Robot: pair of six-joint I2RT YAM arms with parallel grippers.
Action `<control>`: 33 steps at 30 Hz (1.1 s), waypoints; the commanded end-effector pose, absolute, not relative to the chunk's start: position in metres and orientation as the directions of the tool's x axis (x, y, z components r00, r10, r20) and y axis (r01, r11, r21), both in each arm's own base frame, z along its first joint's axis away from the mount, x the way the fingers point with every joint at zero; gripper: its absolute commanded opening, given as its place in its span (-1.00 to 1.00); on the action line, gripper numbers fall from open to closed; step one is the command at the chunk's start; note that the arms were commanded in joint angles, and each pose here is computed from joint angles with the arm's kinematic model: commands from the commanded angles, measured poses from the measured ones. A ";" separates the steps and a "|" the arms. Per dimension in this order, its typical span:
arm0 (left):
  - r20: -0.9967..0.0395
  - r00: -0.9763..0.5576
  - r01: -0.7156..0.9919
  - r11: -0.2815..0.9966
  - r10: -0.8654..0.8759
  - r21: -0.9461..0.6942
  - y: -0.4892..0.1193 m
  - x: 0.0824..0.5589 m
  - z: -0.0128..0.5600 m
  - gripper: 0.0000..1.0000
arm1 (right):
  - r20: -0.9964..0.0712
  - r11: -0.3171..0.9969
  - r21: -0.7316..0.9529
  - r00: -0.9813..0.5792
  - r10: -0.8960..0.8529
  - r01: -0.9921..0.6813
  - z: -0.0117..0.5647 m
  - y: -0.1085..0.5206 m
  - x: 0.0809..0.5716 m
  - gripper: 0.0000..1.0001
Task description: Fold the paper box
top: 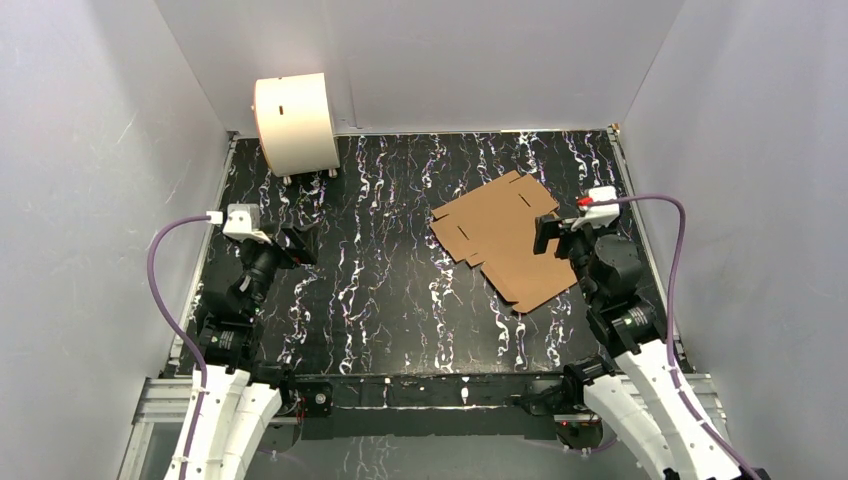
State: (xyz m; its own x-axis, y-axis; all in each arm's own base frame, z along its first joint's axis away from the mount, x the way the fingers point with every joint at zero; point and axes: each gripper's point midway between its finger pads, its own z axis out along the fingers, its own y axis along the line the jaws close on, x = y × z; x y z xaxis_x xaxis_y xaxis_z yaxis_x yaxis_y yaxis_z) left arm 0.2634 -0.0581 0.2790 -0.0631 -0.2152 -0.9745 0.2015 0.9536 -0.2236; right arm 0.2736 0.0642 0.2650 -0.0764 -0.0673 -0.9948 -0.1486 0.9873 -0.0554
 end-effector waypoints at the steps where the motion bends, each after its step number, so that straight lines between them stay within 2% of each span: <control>1: -0.957 -0.085 0.132 0.949 -0.277 -0.287 -0.050 0.262 0.280 0.93 | -0.993 0.975 0.001 -0.118 -0.025 -0.222 0.279 0.084 0.278 0.97; 8: -0.932 -0.205 0.129 0.936 -0.299 -0.329 -0.060 0.265 0.254 0.93 | -0.956 0.915 0.017 -0.275 -0.104 -0.403 0.244 0.129 0.299 0.97; 11: -0.943 -0.209 0.222 0.927 -0.258 -0.303 -0.073 0.261 0.255 0.93 | -0.923 0.905 0.028 -0.359 -0.140 -0.424 0.219 0.139 0.312 0.97; 19: -0.932 -0.266 0.250 0.916 -0.245 -0.312 -0.083 0.265 0.239 0.93 | -0.822 0.899 0.020 -0.519 -0.234 -0.437 0.153 0.156 0.329 0.97; 27: -0.927 -0.298 0.248 0.919 -0.229 -0.307 -0.084 0.269 0.232 0.93 | -0.677 0.859 -0.149 -0.583 -0.449 -0.490 0.099 0.178 0.317 0.95; 33: -0.925 -0.306 0.252 0.918 -0.225 -0.307 -0.085 0.270 0.231 0.93 | -0.604 0.799 -0.329 -0.539 -0.588 -0.503 0.085 0.190 0.320 0.82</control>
State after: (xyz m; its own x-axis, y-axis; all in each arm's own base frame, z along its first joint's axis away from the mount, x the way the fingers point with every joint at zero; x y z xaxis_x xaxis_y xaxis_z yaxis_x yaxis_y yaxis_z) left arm 0.2693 -0.0808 0.2203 -0.3280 -0.2369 -0.9145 0.2165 0.9234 -0.3168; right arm 0.2987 0.1899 0.0685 -0.5926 -0.5303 -0.6063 -0.5482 0.8170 -0.1789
